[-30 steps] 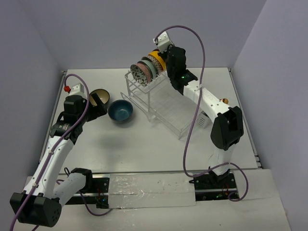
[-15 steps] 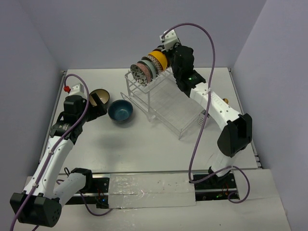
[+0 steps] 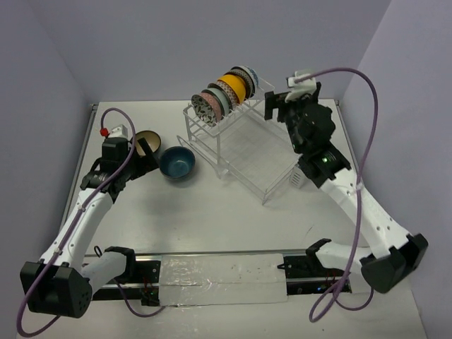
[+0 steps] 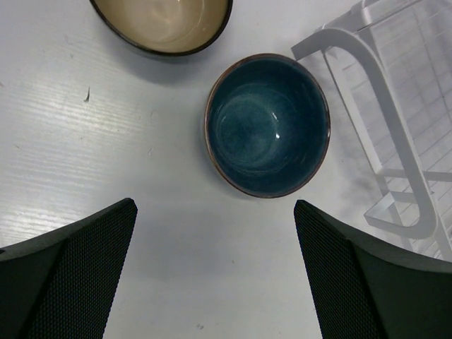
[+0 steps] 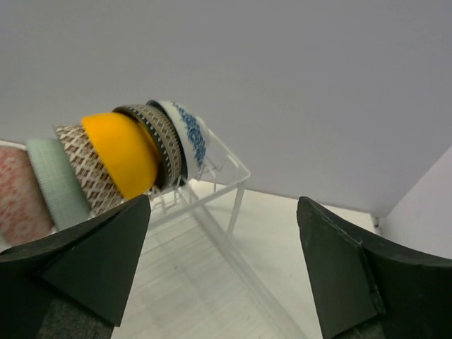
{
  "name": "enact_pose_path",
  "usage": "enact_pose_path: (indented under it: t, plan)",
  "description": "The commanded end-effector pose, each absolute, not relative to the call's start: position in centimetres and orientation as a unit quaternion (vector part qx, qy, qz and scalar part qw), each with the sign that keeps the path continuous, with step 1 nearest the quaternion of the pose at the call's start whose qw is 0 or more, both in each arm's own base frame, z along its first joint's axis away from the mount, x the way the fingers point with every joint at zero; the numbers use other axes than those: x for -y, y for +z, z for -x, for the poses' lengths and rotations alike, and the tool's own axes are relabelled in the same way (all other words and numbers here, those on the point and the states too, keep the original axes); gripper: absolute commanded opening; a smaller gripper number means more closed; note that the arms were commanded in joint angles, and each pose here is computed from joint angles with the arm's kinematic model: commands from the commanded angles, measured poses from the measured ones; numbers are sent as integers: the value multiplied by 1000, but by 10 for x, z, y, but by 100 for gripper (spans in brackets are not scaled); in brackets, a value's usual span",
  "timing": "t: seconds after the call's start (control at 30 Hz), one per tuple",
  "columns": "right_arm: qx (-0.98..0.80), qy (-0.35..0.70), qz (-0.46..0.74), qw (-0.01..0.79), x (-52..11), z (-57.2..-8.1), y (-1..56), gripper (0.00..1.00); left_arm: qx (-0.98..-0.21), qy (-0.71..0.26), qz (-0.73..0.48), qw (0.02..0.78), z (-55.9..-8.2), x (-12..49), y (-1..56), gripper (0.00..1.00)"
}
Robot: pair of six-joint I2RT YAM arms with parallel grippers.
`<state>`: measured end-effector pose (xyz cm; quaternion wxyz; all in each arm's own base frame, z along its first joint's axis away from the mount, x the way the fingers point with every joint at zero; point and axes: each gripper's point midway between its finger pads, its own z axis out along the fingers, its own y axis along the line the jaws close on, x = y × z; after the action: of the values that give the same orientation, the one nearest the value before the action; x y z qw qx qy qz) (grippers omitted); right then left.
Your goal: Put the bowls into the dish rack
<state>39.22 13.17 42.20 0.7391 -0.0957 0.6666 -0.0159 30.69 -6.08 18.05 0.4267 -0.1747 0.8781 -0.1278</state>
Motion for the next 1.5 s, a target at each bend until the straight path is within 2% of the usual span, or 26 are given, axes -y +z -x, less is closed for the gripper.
enact_pose_path:
  t: [0.0, 0.2, 0.33, 0.5, 0.63, 0.8, 0.97, 1.23, 1.47]
  plan:
    - [-667, 48, 49, 742, -125, -365, 410, 93, -878, -129, 207, 412, -310, 59, 176, 99]
    - [-671, 141, -35, 727, -116, -325, 380, 97, -867, -130, 279, 391, -318, 45, 158, 99]
    - [-646, 198, -82, 732, -110, -305, 385, 99, -851, -146, 320, 390, -334, 35, 156, 99]
    - [-642, 233, -71, 727, -116, -292, 380, 99, -843, -150, 361, 369, -370, 20, 147, 95]
    - [-645, 237, -63, 724, -117, -286, 375, 99, -845, -127, 394, 338, -397, -2, 126, 92]
    - [-637, 236, -62, 732, -113, -280, 375, 99, -840, -98, 415, 334, -426, -27, 113, 87]
    - [-639, 235, -58, 730, -115, -281, 372, 99, -848, -83, 413, 322, -448, -33, 102, 78]
    - [-645, 230, -56, 727, -115, -284, 368, 98, -859, -65, 407, 304, -461, -38, 80, 53]
    - [-653, 231, -47, 720, -121, -287, 363, 98, -873, -56, 392, 284, -457, -31, 61, 45]
